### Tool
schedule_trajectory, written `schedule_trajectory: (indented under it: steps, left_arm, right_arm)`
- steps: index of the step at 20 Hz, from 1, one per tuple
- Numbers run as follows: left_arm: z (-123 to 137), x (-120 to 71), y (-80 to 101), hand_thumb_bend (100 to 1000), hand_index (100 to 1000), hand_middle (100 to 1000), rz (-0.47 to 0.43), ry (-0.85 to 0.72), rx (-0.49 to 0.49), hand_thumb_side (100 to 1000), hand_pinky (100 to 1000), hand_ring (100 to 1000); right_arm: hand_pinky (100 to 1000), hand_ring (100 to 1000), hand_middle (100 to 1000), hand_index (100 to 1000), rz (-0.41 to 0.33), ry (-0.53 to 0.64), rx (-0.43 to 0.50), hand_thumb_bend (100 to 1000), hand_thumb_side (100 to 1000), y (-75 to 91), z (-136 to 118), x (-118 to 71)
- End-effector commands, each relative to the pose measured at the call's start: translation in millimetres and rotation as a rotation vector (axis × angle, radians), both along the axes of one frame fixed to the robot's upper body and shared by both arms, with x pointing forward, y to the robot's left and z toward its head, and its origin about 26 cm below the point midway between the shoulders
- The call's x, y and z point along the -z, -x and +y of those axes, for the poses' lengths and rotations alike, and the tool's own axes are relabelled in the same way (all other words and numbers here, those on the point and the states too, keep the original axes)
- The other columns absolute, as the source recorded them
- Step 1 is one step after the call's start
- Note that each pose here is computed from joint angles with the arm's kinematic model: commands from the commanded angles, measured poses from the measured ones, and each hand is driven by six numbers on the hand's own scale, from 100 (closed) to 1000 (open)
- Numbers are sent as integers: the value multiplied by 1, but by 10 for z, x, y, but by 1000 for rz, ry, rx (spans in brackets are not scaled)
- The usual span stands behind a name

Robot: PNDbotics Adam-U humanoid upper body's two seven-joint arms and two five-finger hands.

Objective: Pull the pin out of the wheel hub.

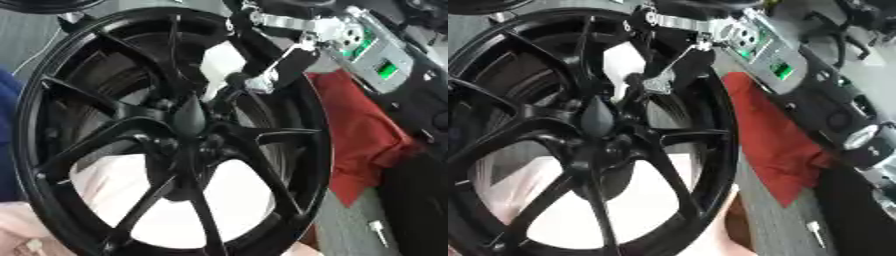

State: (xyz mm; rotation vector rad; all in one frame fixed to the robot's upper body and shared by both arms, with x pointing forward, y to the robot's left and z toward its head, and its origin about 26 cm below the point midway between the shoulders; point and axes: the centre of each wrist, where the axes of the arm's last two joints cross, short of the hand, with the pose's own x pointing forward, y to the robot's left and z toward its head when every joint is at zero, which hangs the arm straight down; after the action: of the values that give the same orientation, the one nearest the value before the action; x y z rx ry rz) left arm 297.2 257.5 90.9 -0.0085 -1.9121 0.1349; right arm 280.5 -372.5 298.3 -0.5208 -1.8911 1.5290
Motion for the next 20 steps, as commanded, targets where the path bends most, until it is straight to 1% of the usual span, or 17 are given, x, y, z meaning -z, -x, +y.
schedule_trajectory:
  steps: [1, 6, 13, 15, 20]
  left_arm:
    - [-2, -41, 0, 351, 736, 521, -16, -14, 9, 559, 689, 571]
    - [-2, -34, -1, 352, 736, 521, -13, -15, 11, 559, 690, 570]
    - [-4, -18, -2, 354, 734, 521, -6, -18, 17, 560, 690, 570]
    - [-5, -17, -2, 355, 734, 521, -7, -18, 18, 560, 690, 570]
    - [1, -6, 0, 356, 735, 521, -3, -21, 18, 561, 691, 570]
  right_arm:
    - [662, 656, 300, 453, -5, -11, -24, 100, 366, 61, 10, -135]
    - [652, 641, 287, 397, 16, -24, -43, 100, 369, 93, 0, -166]
    - [637, 621, 265, 369, 27, -29, -71, 100, 322, 149, -28, -250]
    - [630, 615, 257, 364, 20, -48, -72, 100, 309, 160, -50, -278]
    - [614, 608, 239, 356, -2, -136, -73, 100, 294, 188, -119, -344]
